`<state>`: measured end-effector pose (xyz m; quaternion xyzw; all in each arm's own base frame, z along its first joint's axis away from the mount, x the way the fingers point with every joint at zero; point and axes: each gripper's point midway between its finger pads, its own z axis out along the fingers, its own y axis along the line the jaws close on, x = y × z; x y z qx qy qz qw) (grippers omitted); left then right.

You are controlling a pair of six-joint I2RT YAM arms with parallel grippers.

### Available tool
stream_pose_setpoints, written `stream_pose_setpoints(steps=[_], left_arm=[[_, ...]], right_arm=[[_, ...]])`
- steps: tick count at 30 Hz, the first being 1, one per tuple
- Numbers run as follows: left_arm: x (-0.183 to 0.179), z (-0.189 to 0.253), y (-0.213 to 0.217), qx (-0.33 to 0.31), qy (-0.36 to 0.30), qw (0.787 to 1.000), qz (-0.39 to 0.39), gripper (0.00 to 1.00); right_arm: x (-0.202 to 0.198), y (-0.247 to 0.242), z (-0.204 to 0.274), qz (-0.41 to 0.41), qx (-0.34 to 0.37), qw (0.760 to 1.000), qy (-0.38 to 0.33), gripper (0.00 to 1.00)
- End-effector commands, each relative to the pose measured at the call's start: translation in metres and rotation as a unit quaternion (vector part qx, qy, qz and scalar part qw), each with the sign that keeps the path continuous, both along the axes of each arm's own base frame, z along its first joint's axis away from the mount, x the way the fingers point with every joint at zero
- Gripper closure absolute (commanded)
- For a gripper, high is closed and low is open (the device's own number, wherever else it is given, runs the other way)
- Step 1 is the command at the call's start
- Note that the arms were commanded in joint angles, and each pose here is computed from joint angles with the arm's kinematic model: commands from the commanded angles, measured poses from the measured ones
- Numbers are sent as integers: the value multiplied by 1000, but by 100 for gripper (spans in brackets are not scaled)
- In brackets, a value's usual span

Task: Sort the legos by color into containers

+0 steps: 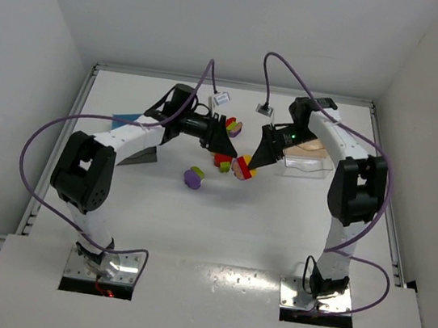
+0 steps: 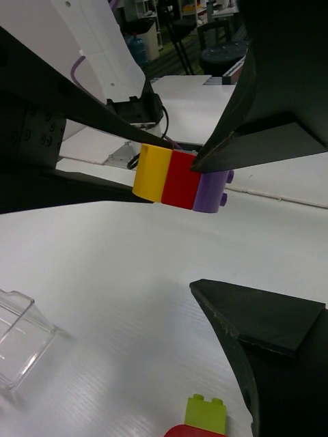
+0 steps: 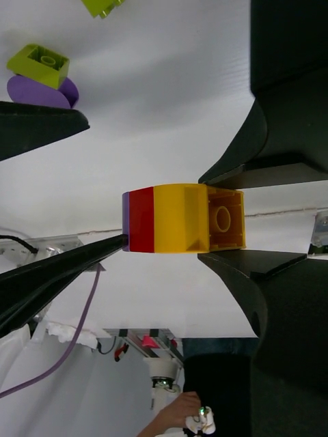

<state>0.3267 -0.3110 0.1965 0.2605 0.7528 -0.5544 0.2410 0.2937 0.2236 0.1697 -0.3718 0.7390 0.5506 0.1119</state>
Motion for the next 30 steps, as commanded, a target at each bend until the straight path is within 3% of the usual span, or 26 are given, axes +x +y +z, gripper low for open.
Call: stream_pose_setpoints(steps=[1, 19, 21, 22, 24, 30], left_arm=[[-1, 30, -11, -37, -46, 998, -36, 30], [-29, 27, -18, -56, -51, 992, -100, 34], [-29, 20, -17, -53, -43, 993, -100, 47], [-30, 19, -17, -51, -38, 993, -100, 59], [-29, 15, -16, -45, -40, 993, -98, 70], [-34, 4, -12, -28, -37, 994, -102, 88]], right_arm=[[-8, 6, 29, 9, 36, 999, -16, 100], [5, 11, 30, 5, 44, 999, -11, 100], [5, 11, 30, 5, 44, 999, -11, 100], [5, 11, 30, 5, 44, 999, -11, 100], [5, 11, 30, 5, 44, 999, -11, 100], [18, -5, 30, -22, 39, 999, -14, 100]])
